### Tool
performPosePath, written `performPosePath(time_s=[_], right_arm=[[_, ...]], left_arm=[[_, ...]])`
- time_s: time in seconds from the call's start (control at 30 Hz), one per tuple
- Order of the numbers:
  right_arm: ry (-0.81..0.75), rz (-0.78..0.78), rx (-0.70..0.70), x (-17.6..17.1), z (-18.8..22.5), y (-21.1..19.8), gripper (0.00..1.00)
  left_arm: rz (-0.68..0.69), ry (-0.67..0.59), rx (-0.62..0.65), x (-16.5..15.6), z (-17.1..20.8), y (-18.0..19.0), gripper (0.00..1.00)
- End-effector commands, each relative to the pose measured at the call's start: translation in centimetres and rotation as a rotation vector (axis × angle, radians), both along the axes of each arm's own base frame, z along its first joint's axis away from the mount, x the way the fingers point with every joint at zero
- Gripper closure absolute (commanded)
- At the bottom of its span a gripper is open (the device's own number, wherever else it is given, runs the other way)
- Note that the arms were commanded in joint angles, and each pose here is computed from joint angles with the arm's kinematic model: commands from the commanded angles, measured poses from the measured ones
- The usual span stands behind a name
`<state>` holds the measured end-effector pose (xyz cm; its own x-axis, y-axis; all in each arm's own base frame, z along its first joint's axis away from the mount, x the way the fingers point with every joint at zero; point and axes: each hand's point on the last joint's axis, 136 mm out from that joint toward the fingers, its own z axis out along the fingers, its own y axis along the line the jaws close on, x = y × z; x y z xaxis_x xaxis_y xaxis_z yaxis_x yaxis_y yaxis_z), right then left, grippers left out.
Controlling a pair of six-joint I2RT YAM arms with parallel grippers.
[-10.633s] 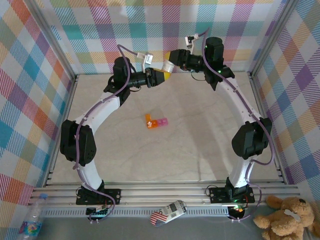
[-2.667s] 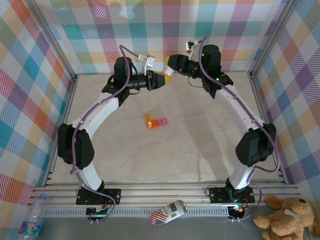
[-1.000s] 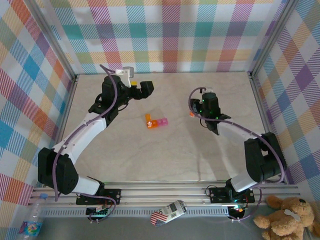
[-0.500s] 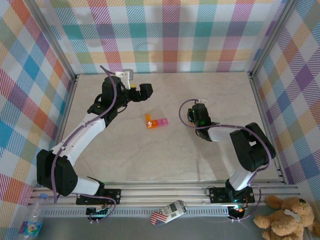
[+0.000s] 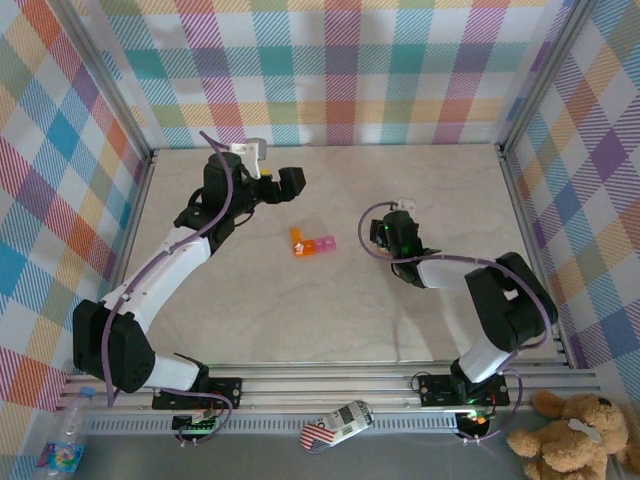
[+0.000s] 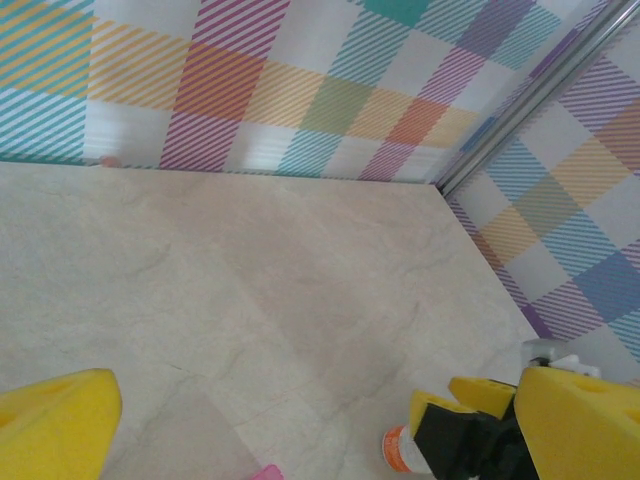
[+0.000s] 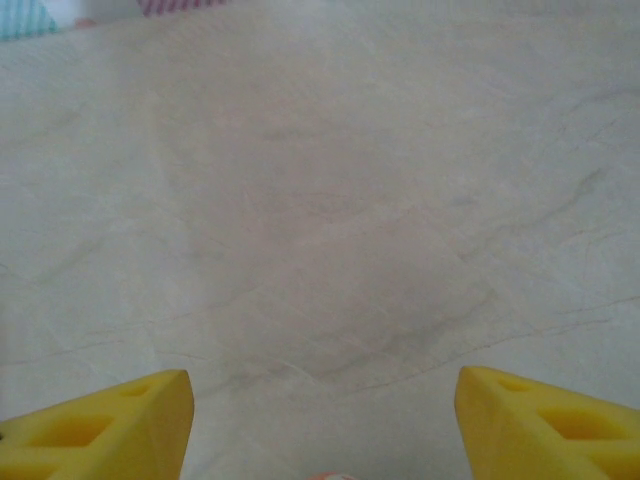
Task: Sort the pills into containers
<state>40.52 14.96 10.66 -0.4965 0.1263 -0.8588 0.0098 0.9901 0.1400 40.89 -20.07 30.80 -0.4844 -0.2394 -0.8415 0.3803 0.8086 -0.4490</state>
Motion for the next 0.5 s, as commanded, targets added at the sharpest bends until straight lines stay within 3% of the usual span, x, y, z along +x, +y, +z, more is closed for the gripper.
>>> performPosePath(time_s=[0.0, 0.27, 0.47], right_arm=[[-0.072, 0.054, 0.050, -0.1, 5.4, 0.7, 0.26], [-0.088, 0.275, 0.157, -1.8, 15.2, 3.4, 0.22], [0.033, 0.455, 0.254, -2.5, 17.0, 7.4, 0.22]], left_arm=[[0.043, -0.059, -0.007, -0.6, 1.8, 1.2, 0.00], [0.103, -0.045, 0.016, -0.9, 0.6, 2.5, 0.00], [0.149, 0.001, 0.052, -0.9, -0.8, 3.4, 0.00]])
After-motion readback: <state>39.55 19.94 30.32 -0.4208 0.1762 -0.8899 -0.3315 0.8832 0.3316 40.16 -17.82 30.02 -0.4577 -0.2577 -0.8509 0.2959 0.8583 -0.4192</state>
